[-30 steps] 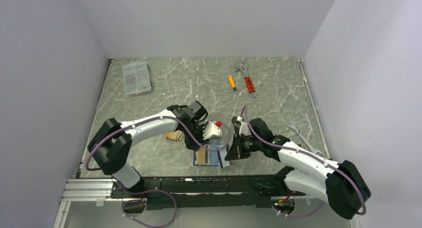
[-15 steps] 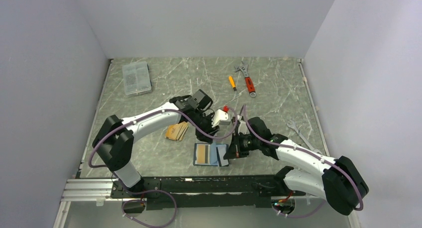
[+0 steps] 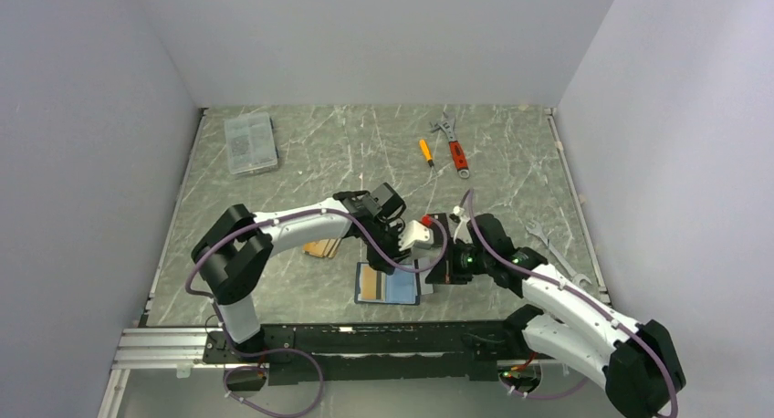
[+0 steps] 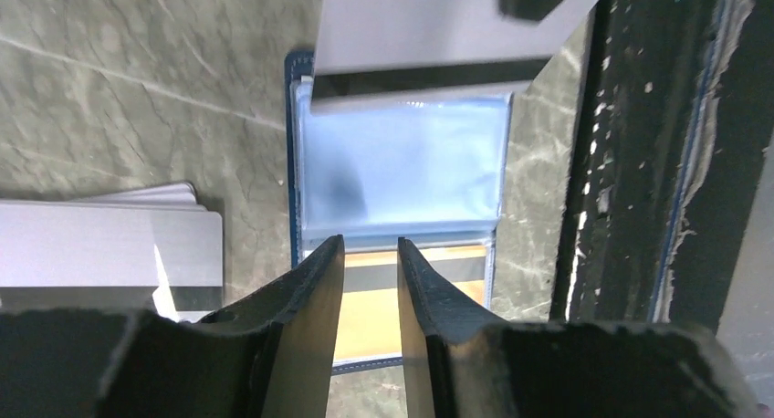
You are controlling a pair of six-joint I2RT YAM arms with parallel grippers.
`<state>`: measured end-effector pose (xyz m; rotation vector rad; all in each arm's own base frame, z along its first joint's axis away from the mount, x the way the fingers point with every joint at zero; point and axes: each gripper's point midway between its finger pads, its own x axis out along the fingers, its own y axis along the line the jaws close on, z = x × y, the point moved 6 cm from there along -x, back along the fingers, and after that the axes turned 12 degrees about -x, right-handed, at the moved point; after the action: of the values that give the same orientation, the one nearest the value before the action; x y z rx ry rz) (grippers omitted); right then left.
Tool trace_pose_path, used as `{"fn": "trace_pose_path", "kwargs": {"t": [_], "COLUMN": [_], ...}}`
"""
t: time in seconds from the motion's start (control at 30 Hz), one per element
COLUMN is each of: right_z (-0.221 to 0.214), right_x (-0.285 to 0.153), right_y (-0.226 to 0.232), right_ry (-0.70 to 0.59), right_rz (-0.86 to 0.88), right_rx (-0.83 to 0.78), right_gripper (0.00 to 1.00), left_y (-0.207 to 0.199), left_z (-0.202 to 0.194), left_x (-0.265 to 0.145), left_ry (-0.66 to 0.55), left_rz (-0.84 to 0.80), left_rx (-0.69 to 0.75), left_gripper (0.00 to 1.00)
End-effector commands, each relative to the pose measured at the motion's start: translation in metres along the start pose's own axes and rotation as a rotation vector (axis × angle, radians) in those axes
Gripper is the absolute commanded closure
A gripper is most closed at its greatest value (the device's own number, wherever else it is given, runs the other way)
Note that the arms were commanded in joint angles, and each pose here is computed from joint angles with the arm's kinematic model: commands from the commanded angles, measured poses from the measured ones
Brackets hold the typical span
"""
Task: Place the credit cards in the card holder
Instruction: Insert the credit card into the card holder.
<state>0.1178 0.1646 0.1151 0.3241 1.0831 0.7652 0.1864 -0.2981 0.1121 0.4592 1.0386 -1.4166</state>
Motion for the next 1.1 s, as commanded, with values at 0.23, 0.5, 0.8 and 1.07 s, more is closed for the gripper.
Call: {"fn": "trace_pose_path", "kwargs": {"t": [0.23,0.5,0.8,1.07], "right_z": [-0.01,-0.016,0.009,0.019], "right_x": [0.008,0.017,0.005,0.019], "right_y": [-0.01,-0.015,0.007,0.016], "right_ry": [0.05,0.093,0.016,0.059], "right_rz": [-0.006,0.002,0.059,0.068], "right_rx": [0.01,0.017,-0.045,-0.108], "right_gripper": [1.0,1.0,1.0,1.0], "left_y": [0.007,0.008,0.008,0.005], "left_z": [-0.043,-0.074,-0.054,-0.06], "left_x": [-0.005,-0.007,-0.023,-0.051], "left_ry": [0.086,0.122,0.074,0.057], "left_rz": [0.068,0.113,0.097,0.068], "left_rx": [0.089,0.09,0.085,0.102], "left_gripper": [0.7,0.7,0.68,0.65]}}
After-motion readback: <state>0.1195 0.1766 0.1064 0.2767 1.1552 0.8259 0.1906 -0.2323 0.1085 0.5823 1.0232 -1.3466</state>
